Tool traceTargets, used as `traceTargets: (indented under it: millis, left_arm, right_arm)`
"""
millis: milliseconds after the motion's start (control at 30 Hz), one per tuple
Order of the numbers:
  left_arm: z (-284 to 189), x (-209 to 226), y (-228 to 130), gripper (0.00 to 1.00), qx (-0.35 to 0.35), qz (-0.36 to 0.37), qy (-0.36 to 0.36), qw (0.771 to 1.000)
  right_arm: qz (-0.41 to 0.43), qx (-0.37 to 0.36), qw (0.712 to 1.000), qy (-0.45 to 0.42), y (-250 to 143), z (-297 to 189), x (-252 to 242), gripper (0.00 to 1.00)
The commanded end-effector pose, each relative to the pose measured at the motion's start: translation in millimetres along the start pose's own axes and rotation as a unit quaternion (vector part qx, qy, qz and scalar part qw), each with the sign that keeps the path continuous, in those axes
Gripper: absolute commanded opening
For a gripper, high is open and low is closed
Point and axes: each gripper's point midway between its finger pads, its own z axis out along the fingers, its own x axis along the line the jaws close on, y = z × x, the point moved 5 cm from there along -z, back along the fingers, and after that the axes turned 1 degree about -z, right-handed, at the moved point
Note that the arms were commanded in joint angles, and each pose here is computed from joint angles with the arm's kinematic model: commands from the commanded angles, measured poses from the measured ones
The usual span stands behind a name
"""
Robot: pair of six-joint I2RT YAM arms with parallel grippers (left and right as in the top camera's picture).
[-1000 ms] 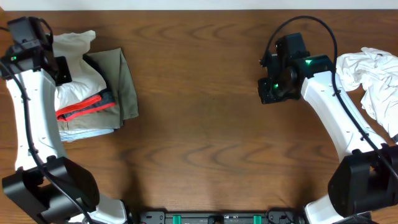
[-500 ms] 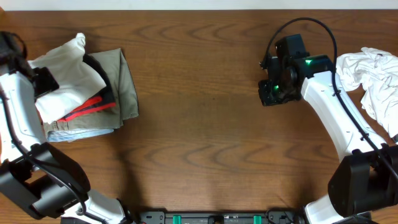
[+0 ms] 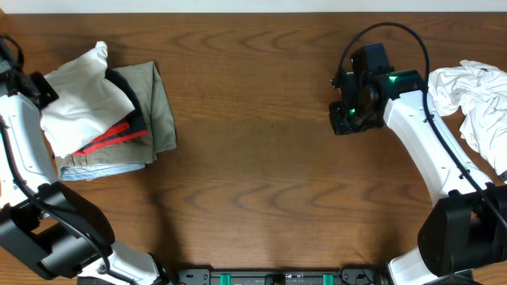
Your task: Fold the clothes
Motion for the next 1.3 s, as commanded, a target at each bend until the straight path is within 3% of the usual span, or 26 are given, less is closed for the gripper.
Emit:
traceTargets:
  millis: [0,200,567,633,700,800,900,1067,1133,1167,1200,1233,1267]
  left_arm:
    - [-33,13,38,0.06,-0.094,0.051,0.083,0.991]
    - [-22,-7,47,0.06,-0.115,0.113,0.081,0.984]
    - [80,-37,-12,0.09,0.012,0.17,0.082,0.982]
    - [97,-39,-24,0.25,0.032,0.178,0.089,0.979]
    - [109,-41,-34,0.32,0.047,0.184,0.089,0.978]
    - [115,-45,-40,0.56,0.057,0.19,0.087,0.976]
    - [108,-50,-33,0.69,0.041,0.191,0.084,0.977]
    - [61,-57,-1,0.81,-0.021,0.178,0.074,0.981]
    - [32,-59,14,0.89,-0.053,0.169,0.067,0.982]
    - [10,-61,22,0.98,-0.075,0.153,0.058,0.984]
    - [-4,-62,26,0.98,-0.086,0.14,0.051,0.985]
    - [-20,-65,29,0.98,-0.098,0.123,0.035,0.987]
    - [-38,-70,31,0.98,-0.107,0.108,0.008,0.988]
  right_arm:
    - [0.005,-0.012,1.0,-0.001,3,-7,-1,0.09]
    - [0.005,-0.012,1.0,-0.001,2,-7,-1,0.1]
    - [0.006,-0.005,1.0,-0.002,0,-7,-1,0.1]
    - [0.007,-0.003,1.0,-0.002,-1,-7,-1,0.1]
    - [0.007,0.001,1.0,-0.002,-2,-7,-1,0.1]
    - [0.007,0.001,1.0,-0.002,-3,-7,-1,0.11]
    - [0.007,-0.001,1.0,-0.002,-2,-7,-1,0.12]
    - [0.005,-0.012,1.0,-0.001,2,-7,0,0.19]
    - [0.004,-0.019,1.0,-0.001,5,-7,0,0.21]
    - [0.002,-0.027,1.0,0.0,9,-7,0,0.22]
    - [0.001,-0.034,0.999,0.0,11,-8,0,0.24]
    - [-0.001,-0.046,0.999,0.0,16,-8,0,0.41]
    - [-0.004,-0.059,0.998,0.001,21,-9,0,0.64]
